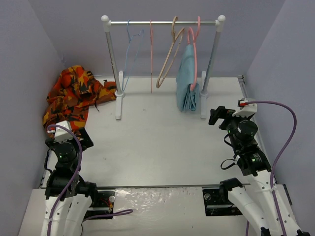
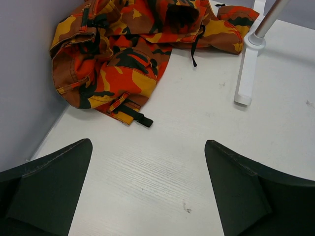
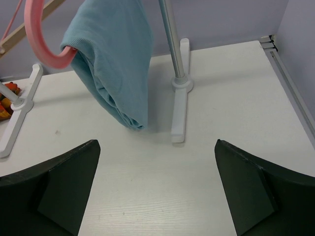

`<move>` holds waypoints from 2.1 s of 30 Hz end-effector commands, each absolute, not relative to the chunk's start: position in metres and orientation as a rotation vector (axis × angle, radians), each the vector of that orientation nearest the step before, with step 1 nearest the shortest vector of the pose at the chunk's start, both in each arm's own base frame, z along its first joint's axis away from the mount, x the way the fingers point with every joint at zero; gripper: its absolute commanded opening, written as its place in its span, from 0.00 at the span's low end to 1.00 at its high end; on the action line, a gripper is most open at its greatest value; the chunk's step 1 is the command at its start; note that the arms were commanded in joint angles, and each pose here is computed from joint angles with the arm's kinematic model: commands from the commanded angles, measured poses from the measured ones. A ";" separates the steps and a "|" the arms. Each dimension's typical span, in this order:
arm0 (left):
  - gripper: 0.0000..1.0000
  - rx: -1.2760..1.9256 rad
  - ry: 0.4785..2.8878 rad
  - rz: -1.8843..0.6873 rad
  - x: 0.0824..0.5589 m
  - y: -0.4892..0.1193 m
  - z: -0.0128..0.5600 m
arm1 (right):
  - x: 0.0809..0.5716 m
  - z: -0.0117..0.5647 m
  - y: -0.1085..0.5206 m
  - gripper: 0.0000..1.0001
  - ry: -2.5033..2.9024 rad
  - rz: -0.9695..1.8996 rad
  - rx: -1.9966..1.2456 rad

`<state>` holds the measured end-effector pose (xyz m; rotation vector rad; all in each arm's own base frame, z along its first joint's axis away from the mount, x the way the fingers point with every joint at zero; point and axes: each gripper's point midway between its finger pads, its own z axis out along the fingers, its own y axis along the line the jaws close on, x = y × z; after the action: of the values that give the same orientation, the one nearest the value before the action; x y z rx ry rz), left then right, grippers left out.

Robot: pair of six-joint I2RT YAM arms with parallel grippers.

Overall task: Place the trousers on the hanger
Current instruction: Move the trousers to the center of the board

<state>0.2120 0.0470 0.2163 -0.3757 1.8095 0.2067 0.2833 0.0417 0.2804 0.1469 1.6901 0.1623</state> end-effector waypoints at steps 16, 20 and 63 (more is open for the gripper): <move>0.97 -0.536 1.881 0.192 0.277 0.045 0.223 | 0.301 0.309 0.064 1.00 1.663 0.269 0.091; 0.97 -0.703 1.890 0.235 0.313 0.056 0.200 | 0.303 0.297 0.079 1.00 1.705 0.333 0.048; 0.00 -1.015 2.205 -0.368 0.390 0.017 0.165 | 0.313 0.294 0.112 1.00 1.794 0.462 -0.087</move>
<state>0.4074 0.1037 0.0619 -1.1479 2.2836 -0.0475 0.3006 0.1060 0.2553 -0.0887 1.8837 0.4267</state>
